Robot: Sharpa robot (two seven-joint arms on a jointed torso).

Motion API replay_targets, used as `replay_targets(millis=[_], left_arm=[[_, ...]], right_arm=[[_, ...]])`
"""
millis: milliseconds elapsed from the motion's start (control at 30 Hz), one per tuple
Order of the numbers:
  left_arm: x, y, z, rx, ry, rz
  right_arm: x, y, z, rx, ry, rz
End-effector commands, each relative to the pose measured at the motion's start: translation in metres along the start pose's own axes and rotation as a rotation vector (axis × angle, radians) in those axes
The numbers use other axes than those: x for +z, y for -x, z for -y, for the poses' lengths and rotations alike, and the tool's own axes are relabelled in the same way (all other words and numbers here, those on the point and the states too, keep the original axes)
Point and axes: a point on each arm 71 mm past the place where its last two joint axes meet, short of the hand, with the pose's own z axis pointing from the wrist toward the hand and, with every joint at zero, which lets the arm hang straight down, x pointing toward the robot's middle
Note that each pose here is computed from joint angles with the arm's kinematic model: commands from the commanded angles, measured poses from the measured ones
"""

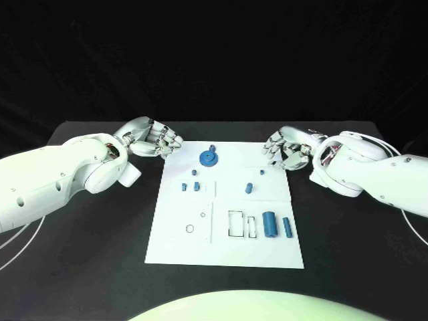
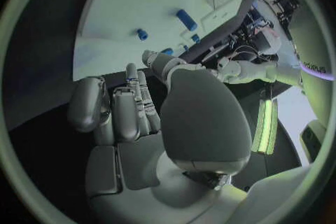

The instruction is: Assemble the parts on the task board

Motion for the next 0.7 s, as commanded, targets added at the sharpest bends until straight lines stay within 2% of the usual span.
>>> replay_targets(millis=[33, 200, 433, 700], left_arm=[[-0.0031, 0.0003, 0.0113, -0.268, -0.113, 0.039], [-0.0066, -0.003, 0.0156, -0.315, -0.137, 0.035], [-0.0084, -0.0024, 0.0164, -0.343, -0.144, 0.043], [-0.0094, -0.0018, 0.0165, -0.355, -0.146, 0.047]], right_arm=[[0.001, -0.007, -0.003, -0.197, -0.008, -0.047], [0.002, -0.018, -0.01, -0.216, 0.004, -0.078], [0.003, -0.03, -0.017, -0.205, 0.023, -0.121], [0.005, -0.038, -0.021, -0.198, 0.032, -0.133]])
